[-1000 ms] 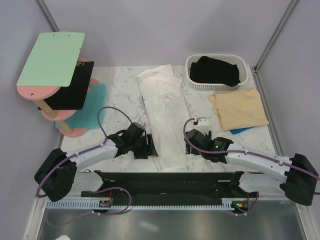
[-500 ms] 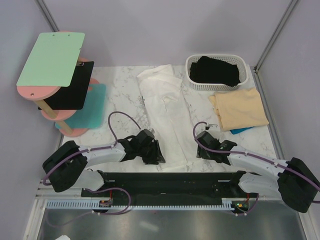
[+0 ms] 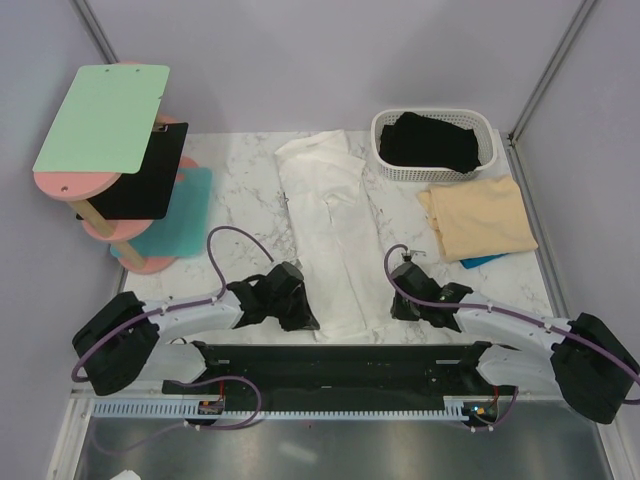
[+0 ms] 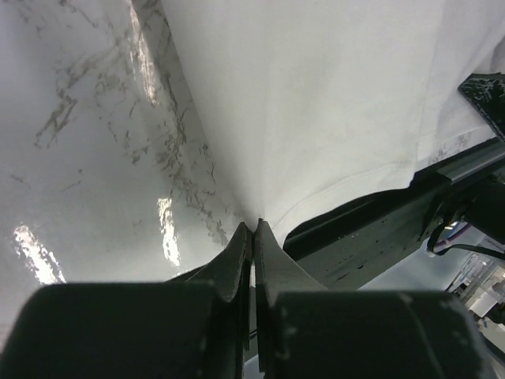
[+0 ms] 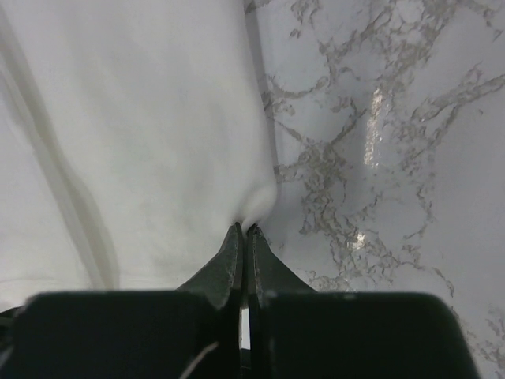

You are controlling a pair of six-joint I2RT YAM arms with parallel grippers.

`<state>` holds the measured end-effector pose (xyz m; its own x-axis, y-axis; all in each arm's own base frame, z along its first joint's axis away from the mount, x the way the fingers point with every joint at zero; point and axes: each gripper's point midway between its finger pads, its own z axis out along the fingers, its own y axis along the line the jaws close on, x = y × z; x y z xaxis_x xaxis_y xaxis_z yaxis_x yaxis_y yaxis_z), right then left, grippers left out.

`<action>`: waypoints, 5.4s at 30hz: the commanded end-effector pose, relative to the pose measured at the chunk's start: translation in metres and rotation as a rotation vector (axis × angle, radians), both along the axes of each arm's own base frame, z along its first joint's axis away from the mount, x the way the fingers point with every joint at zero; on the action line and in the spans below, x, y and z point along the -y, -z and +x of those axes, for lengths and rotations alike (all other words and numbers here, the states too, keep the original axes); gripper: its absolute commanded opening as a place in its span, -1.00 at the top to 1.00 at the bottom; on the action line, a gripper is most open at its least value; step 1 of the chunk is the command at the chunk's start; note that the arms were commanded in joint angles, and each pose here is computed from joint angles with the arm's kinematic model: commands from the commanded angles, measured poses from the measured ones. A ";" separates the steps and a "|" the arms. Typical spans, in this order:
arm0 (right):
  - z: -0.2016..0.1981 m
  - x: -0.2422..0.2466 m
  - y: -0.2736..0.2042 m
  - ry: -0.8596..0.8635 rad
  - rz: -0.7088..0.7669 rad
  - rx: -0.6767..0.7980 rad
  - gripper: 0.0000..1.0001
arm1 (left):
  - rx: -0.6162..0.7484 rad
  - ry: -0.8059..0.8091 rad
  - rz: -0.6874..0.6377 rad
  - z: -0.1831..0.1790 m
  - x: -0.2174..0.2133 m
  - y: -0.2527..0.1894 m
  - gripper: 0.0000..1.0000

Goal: Fold and stack the t-shirts
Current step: Grab the bottom of the folded rectangular tshirt with both arms, then fold the folded rectangular tshirt in 1/3 of the way, then grab one side of the 2/3 rectangular tshirt with both arms, then fold the long partially folded tshirt into a neat square

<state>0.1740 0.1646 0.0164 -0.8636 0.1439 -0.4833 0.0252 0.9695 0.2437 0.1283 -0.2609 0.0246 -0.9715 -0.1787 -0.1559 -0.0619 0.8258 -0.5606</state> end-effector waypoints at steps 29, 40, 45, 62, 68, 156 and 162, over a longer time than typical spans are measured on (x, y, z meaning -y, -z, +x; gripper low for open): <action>0.061 -0.087 -0.114 -0.214 -0.019 0.366 1.00 | 0.260 -0.189 0.122 0.074 -0.041 -0.103 0.96; 0.152 -0.071 -0.142 -0.117 -0.074 0.481 1.00 | 0.312 -0.207 0.154 0.149 -0.050 -0.122 0.96; 0.186 -0.076 -0.126 -0.120 -0.097 0.461 1.00 | 0.309 -0.221 0.157 0.179 -0.052 -0.119 0.96; 0.292 -0.052 -0.146 0.077 -0.119 0.656 -0.40 | 0.298 -0.243 0.138 0.273 -0.068 -0.114 -0.48; 0.271 -0.030 -0.167 0.104 -0.113 0.665 -0.96 | 0.358 -0.238 0.146 0.254 -0.080 -0.134 -0.99; 0.324 -0.057 -0.171 -0.010 0.015 0.533 0.99 | 0.419 -0.225 0.119 0.299 -0.047 -0.180 0.96; 0.382 -0.059 -0.155 0.007 0.020 0.541 0.95 | 0.388 -0.257 0.115 0.343 -0.061 -0.159 0.96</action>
<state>0.5122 0.2202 0.1543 -0.5645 0.1375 -0.8139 -0.0777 0.9728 0.2182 0.4378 -0.2033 0.1710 -0.7853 -0.3773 -0.4908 -0.1322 0.8767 -0.4624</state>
